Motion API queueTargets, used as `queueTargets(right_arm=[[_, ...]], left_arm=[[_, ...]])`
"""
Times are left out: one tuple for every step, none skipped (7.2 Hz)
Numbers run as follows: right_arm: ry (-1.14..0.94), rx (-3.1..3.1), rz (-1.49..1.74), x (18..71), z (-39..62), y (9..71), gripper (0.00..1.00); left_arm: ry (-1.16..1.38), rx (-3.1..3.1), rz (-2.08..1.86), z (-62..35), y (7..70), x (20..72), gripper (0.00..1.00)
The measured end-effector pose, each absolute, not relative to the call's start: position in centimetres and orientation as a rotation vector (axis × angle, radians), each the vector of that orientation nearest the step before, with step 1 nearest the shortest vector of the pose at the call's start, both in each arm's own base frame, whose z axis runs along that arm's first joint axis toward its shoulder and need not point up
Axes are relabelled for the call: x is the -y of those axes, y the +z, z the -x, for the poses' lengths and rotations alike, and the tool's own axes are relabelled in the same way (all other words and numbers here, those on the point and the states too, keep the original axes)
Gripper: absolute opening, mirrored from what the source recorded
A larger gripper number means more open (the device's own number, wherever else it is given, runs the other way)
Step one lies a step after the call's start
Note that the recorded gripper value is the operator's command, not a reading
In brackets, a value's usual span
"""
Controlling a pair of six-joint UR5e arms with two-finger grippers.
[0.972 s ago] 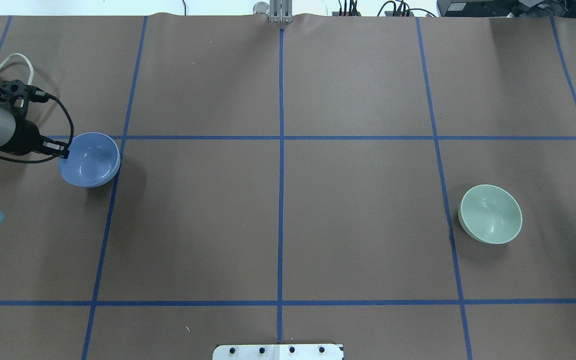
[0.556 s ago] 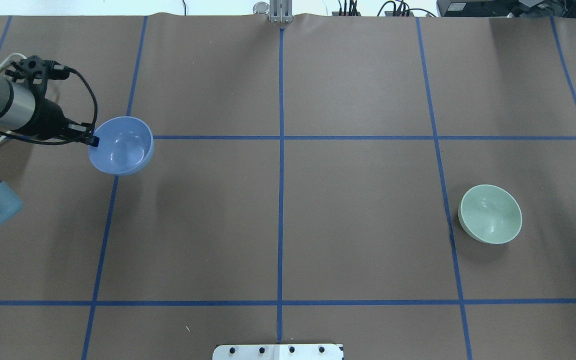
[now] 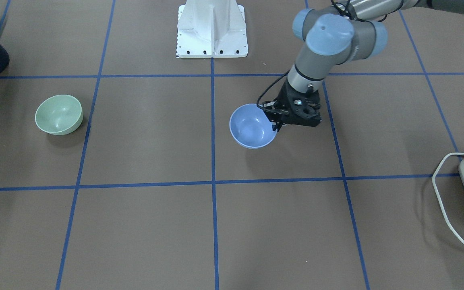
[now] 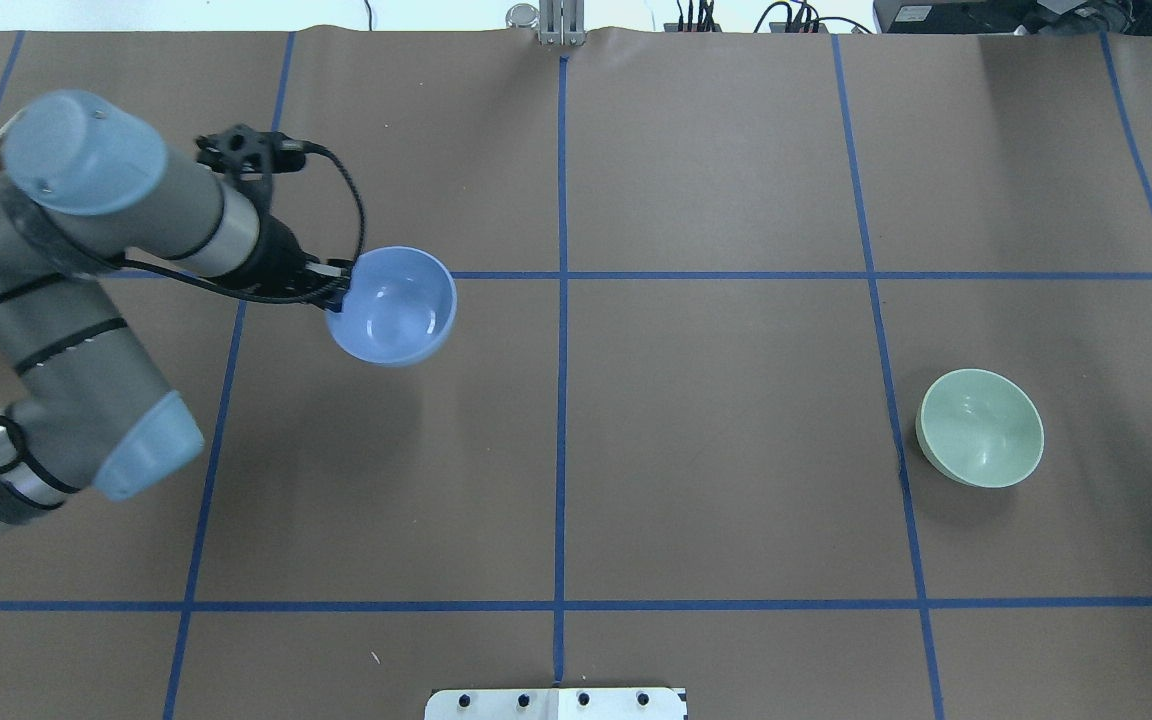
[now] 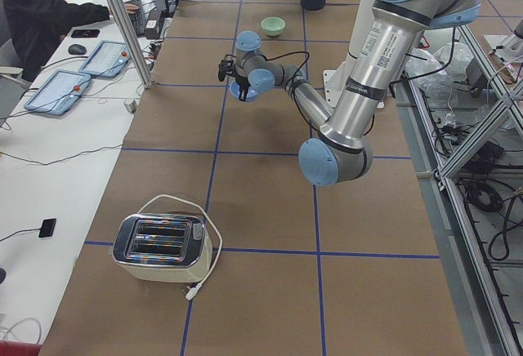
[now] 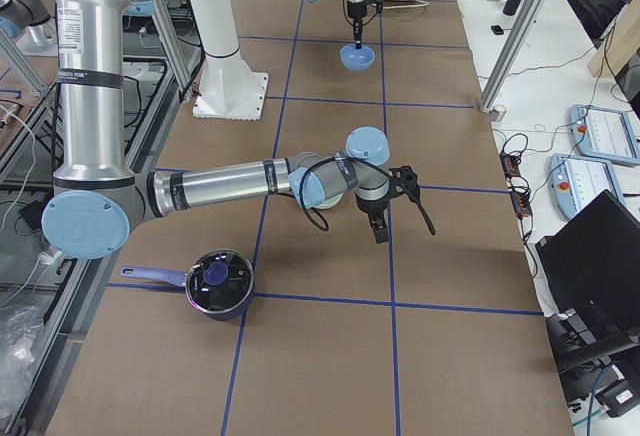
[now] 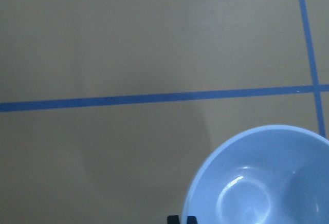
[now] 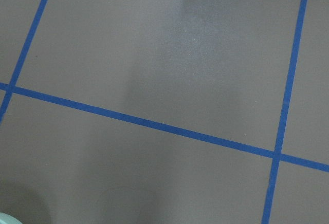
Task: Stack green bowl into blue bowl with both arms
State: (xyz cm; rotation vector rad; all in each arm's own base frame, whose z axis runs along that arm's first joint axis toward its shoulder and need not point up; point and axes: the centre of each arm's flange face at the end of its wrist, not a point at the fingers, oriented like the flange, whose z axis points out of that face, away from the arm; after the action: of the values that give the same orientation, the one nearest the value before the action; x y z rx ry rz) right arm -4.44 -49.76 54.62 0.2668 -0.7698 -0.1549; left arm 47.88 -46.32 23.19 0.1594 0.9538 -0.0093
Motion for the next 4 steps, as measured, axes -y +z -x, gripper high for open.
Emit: queueTargets(right_arm=[[-0.154,0.770,-0.266,49.8,4.4,54.6,1.00],[-0.152,0.770,-0.266,49.8,4.4,54.6,1.00],[-0.150,0.770,-0.265,49.8,4.4,54.7,1.00],[-0.150,0.770,-0.264,49.8,4.4,54.7,1.00]], left_arm=[[-0.011,-0.940,-0.158,-51.6,21.5,45.5,0.00],[-0.003,-0.931,-0.155,-54.2,20.7,45.0,0.00],[0.006,-0.927,-0.153,-55.7,20.3,44.4,0.00],[0.014,-0.922,-0.155,-56.6,20.2,43.8,0.00]])
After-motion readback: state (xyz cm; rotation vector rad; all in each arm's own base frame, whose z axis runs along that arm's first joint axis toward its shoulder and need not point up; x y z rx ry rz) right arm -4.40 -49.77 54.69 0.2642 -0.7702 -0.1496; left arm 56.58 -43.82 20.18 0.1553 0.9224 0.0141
